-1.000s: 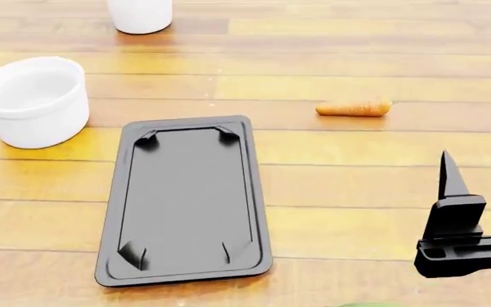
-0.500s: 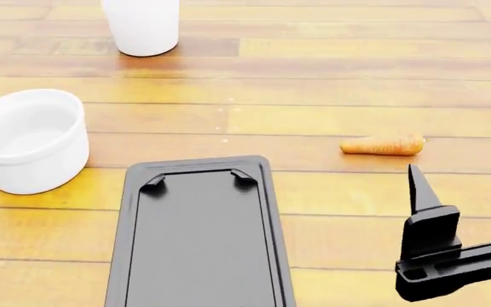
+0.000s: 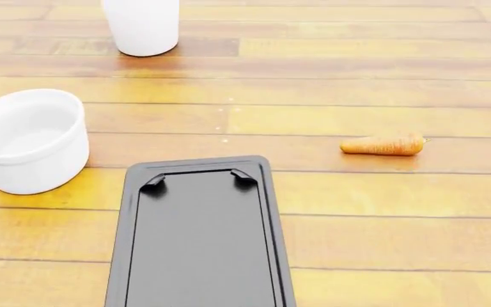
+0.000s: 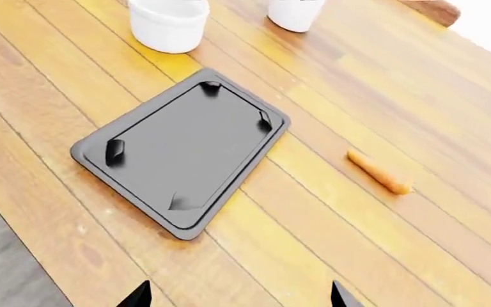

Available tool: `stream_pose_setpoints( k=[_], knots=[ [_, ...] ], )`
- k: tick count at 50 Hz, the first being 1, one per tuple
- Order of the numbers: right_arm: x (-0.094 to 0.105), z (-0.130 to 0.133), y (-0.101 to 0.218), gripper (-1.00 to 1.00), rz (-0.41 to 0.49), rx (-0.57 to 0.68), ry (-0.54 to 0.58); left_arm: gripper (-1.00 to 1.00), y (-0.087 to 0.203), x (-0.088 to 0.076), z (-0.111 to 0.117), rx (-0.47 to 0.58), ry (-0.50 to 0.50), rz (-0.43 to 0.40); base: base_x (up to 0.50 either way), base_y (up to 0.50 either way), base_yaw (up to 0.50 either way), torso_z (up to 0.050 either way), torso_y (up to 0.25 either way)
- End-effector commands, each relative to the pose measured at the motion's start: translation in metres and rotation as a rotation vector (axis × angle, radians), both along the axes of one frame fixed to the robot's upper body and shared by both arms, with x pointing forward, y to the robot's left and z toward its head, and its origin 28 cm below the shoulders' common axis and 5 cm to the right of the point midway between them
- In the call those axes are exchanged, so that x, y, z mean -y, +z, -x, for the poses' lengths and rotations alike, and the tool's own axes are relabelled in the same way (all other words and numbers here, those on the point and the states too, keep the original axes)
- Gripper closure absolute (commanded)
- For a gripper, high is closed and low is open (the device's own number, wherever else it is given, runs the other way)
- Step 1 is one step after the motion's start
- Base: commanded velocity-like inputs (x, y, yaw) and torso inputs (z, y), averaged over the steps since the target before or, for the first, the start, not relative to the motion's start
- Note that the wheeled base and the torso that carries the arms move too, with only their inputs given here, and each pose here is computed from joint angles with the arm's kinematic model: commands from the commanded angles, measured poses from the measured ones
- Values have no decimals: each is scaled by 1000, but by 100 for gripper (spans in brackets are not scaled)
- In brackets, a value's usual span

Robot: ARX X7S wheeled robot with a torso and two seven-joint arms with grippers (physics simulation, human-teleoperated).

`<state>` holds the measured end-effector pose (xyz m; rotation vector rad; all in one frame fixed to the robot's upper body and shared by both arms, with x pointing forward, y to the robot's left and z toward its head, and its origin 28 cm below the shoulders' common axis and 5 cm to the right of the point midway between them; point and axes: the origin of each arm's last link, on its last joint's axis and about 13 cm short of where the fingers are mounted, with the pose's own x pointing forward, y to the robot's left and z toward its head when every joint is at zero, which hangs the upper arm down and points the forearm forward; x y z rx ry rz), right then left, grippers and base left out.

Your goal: Place the two vegetables and bowl onto the tray for setting up a vegetable dip station.

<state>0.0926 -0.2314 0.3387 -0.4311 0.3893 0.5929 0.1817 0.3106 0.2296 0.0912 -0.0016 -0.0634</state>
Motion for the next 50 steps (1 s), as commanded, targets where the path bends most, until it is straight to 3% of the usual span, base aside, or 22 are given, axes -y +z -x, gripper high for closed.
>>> stream_pose_setpoints(
  k=[1,5,7,8,17,21,27,36,44,49,50],
  knots=[
    [2,12,-2,-100,62,-194,58,-100,-4,-4,7,-21,-22,-8,0,0,0,0,0],
    [1,7,-11,-100,118,-234,43,-100,-6,-1,4,-39,-41,-27,0,0,0,0,0],
    [2,3,-14,-100,126,-244,38,-100,-6,7,-4,-40,-41,-27,0,0,0,0,0],
    [2,0,-21,-100,189,-260,14,-100,-6,5,-2,-40,-39,-26,0,0,0,0,0],
    [2,-16,-41,-100,207,-311,-9,-100,-7,3,3,-45,-45,-34,0,0,0,0,0],
    [7,-31,-57,-100,264,-333,-57,-100,-10,4,4,-47,-55,-33,0,0,0,0,0],
    [1,-51,-82,-100,338,-392,-21,-100,-10,1,9,-43,-69,-44,0,0,0,0,0],
    [0,-68,-108,-100,362,-453,-21,-100,-11,-12,22,-34,-56,-42,0,0,0,0,0],
    [1,-75,-123,-100,359,-503,-39,-100,-18,0,8,-48,-43,-40,0,0,0,0,0],
    [-2,-73,-122,-100,345,-511,-17,-100,-18,-4,12,-47,-35,-36,0,0,0,0,0],
    [-2,-73,-118,100,313,-516,-26,-100,-18,-3,11,-46,-34,-36,0,0,0,0,0]
  ],
)
